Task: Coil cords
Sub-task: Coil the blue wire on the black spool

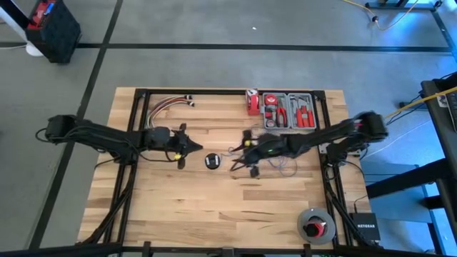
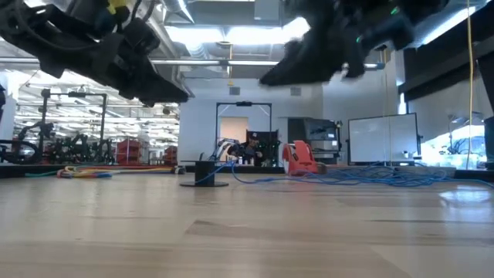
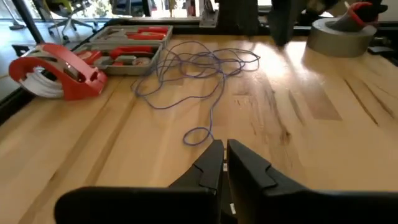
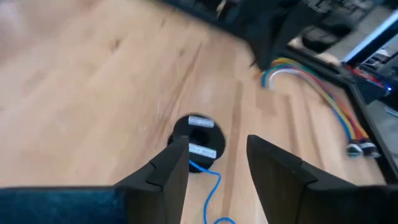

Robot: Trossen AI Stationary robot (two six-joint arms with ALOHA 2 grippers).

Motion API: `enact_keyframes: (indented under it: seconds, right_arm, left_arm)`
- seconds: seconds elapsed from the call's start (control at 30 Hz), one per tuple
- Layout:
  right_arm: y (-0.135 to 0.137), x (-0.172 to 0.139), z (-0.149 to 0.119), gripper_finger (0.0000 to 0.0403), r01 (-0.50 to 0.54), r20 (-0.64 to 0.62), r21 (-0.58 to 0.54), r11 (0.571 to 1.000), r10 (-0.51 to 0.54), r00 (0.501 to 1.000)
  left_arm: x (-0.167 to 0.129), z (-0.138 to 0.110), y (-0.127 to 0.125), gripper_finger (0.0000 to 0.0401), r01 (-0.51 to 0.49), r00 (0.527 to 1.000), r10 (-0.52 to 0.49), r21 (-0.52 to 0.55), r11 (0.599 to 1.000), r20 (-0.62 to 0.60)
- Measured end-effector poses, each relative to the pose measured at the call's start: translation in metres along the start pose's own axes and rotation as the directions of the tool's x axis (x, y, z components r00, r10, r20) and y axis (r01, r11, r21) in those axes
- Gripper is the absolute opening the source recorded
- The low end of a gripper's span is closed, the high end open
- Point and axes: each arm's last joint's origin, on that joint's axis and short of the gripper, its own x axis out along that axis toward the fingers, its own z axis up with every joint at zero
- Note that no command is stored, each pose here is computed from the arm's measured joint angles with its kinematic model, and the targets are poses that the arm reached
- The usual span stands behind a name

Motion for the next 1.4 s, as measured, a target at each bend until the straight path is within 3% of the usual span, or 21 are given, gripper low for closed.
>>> enact_keyframes:
  seconds: [0.2, 0.47, 0.73, 1.0, 1.1, 1.23, 1.33, 1.4]
  right_arm:
    - [0.017, 0.048, -0.013, 0.0166, -0.066, -0.102, -0.235, 0.970, 0.043, 0.994]
    - [0.031, 0.088, -0.021, 0.0166, -0.031, -0.194, -0.413, 0.910, -0.054, 0.980]
    - [0.034, 0.107, -0.028, 0.0165, -0.004, -0.245, -0.478, 0.878, -0.129, 0.961]
    - [0.031, 0.109, -0.022, 0.0162, 0.047, -0.209, -0.449, 0.892, -0.156, 0.966]
    - [0.031, 0.109, -0.023, 0.0141, 0.054, -0.213, -0.399, 0.915, -0.150, 0.966]
    - [0.032, 0.108, -0.025, 0.0079, 0.048, -0.232, -0.401, 0.915, -0.152, 0.961]
    - [0.029, 0.108, -0.022, 0.0021, 0.099, -0.229, -0.404, 0.909, -0.205, 0.951]
    - [0.028, 0.108, -0.021, 0.0013, 0.129, -0.228, -0.390, 0.912, -0.231, 0.946]
  left_arm:
    - [0.014, -0.015, -0.002, 0.0015, 0.004, 0.997, -0.006, -0.027, 1.000, -0.081]
    - [0.025, -0.034, -0.003, 0.0015, 0.006, 0.983, -0.007, -0.006, 1.000, -0.184]
    - [0.036, -0.043, -0.003, 0.0015, -0.006, 0.981, -0.007, -0.072, 0.997, -0.192]
    - [0.038, -0.048, -0.002, 0.0015, -0.010, 0.977, -0.004, -0.068, 0.998, -0.211]
    - [0.038, -0.048, -0.002, 0.0015, -0.006, 0.978, -0.004, -0.047, 0.999, -0.209]
    - [0.039, -0.047, -0.002, 0.0015, -0.002, 0.981, -0.004, -0.032, 0.999, -0.195]
    - [0.040, -0.044, -0.003, 0.0015, -0.005, 0.983, -0.006, -0.059, 0.998, -0.183]
    - [0.040, -0.040, -0.003, 0.0015, -0.001, 0.985, -0.006, -0.045, 0.999, -0.173]
